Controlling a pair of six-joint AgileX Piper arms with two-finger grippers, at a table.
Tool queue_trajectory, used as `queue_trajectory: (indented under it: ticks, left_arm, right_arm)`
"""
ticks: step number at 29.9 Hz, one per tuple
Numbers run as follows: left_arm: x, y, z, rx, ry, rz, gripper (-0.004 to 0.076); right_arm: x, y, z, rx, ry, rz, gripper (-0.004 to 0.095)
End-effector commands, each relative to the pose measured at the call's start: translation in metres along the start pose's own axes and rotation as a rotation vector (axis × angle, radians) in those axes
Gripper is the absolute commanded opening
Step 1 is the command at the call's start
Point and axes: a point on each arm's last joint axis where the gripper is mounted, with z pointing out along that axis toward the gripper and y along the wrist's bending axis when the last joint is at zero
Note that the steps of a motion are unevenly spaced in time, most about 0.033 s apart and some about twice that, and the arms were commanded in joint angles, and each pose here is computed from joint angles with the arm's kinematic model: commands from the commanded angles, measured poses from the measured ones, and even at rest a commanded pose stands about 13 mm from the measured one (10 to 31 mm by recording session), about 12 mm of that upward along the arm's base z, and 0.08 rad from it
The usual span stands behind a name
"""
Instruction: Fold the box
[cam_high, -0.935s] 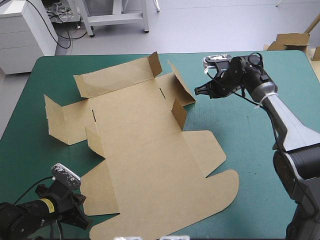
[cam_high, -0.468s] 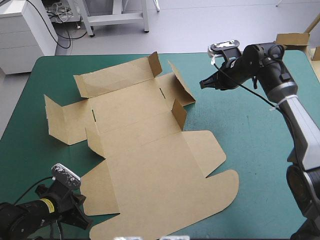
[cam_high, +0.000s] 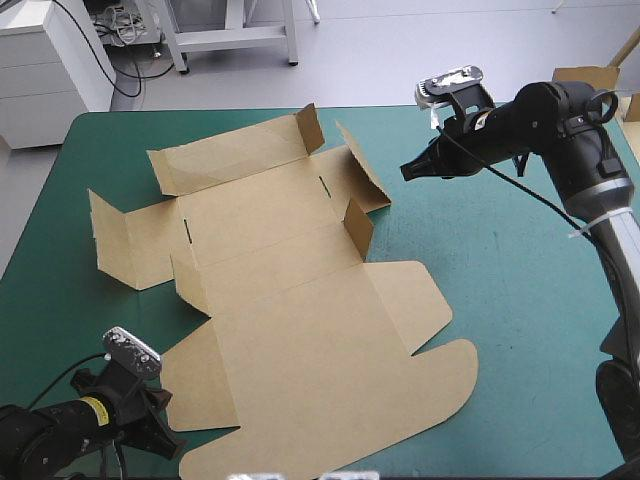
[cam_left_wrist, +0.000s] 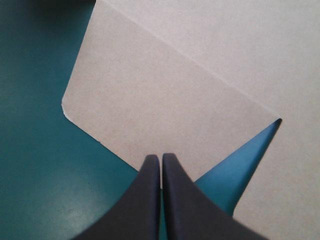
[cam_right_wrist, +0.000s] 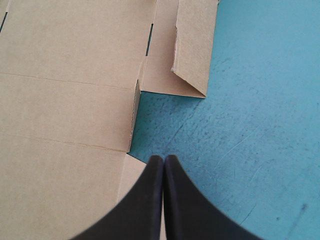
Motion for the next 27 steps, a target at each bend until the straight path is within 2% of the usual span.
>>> queue_trajectory:
  ticks: [1, 13, 17, 19, 27]
  left_arm:
    - [-0.0086, -0.0002, -0.0050, 0.003, -0.060, -0.005, -0.0008]
    - [-0.0088, -0.0002, -0.0050, 0.002, -0.062, -0.005, -0.0008]
    - [-0.0088, -0.0002, -0.0050, 0.002, -0.062, -0.005, -0.0008]
    - [-0.0088, -0.0002, -0.0050, 0.002, -0.062, -0.005, -0.0008]
    - [-0.0088, -0.0002, -0.0050, 0.002, -0.062, -0.005, -0.0008]
  right_arm:
    - [-0.0071, 0.0058, -0.0261, 0.016, -0.104, -0.028, -0.0020]
    - [-0.0071, 0.0056, -0.0261, 0.018, -0.104, -0.027, -0.0019]
    - [-0.0064, 0.0032, -0.0261, 0.041, -0.098, 0.052, 0.0026]
    - [-0.0059, 0.0012, -0.0261, 0.063, -0.092, 0.044, 0.0104]
    - [-0.0059, 0.0021, -0.0257, 0.052, -0.093, 0.037, 0.0550]
